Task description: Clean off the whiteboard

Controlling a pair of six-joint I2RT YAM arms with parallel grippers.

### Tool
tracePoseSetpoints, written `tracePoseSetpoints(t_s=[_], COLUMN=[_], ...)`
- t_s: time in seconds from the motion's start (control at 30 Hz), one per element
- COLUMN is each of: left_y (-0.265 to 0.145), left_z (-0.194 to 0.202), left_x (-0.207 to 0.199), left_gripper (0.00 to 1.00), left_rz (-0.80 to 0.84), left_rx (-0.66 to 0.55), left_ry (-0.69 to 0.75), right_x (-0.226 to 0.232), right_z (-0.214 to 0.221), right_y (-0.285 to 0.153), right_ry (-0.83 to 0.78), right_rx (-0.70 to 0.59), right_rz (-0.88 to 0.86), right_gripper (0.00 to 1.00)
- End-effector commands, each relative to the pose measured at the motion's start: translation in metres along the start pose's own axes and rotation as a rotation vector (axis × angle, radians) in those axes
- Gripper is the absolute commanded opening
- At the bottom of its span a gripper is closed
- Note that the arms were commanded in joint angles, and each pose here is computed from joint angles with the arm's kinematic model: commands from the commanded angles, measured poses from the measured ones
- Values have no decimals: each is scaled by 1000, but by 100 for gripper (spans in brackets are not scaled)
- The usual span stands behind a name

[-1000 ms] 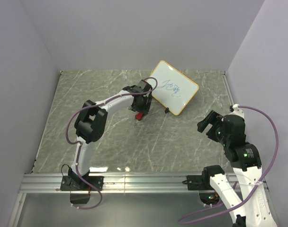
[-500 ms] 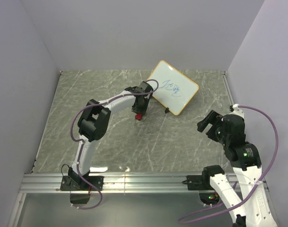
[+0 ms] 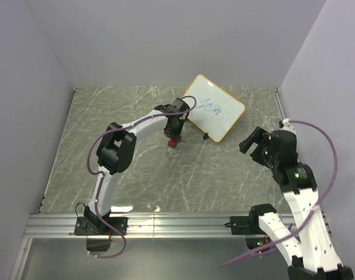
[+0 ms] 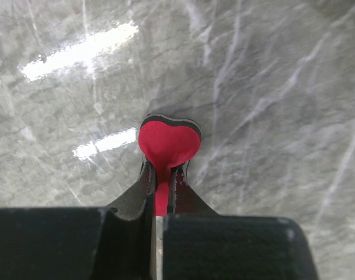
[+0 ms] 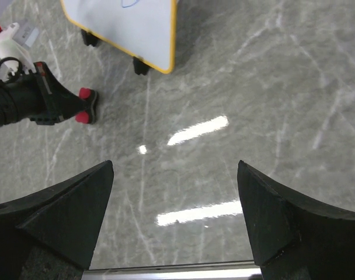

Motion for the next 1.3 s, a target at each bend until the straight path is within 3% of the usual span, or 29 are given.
tracePoseSetpoints(t_s=[0.0,0.17,0.37,0.5,0.6,0.9,1.07,1.27], left_y=[-37,-83,-100,-111,-118,-129,-139,-135], left_z=[-37,-85,-114,-121,-121,-102,-101,-113], left_x=[-8,-26,-40,-44,-47,-43,-38,-40], left_gripper=[0,0,0,0,0,0,0,0], left_rz=[58,170,252,279,298,279,248,244], left_rx=[-106,-250,-300,-324,-331,-290,-288,-276], left_ry=[-32,-89,-135,-154,-165,-179,-187,-246], right_x=[51,77,80,73,63,77,79,84], right_z=[-33,-74,-134,-146,-147,-152,-138,-116], right_y=[10,53,103,141,179,230,249,255], right_ry=[52,138,230,217,172,69,87,84], right_rx=[-38,-49,-121,-101,-67,-7,37,87], right_rz=[-137,-152,-99,-62,-6,-84,-140,-194], right_gripper=[93,93,91,90,89,88,86,77])
Point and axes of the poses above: each gripper's point midway between its finger pads, its own y axis out along the fingers, its own x axis along the line the jaws close on, z = x × y, the point moved 1 cm from there along -y, back along the fingers, and after that the axes turned 11 degrees about y, right-handed, at the moved point
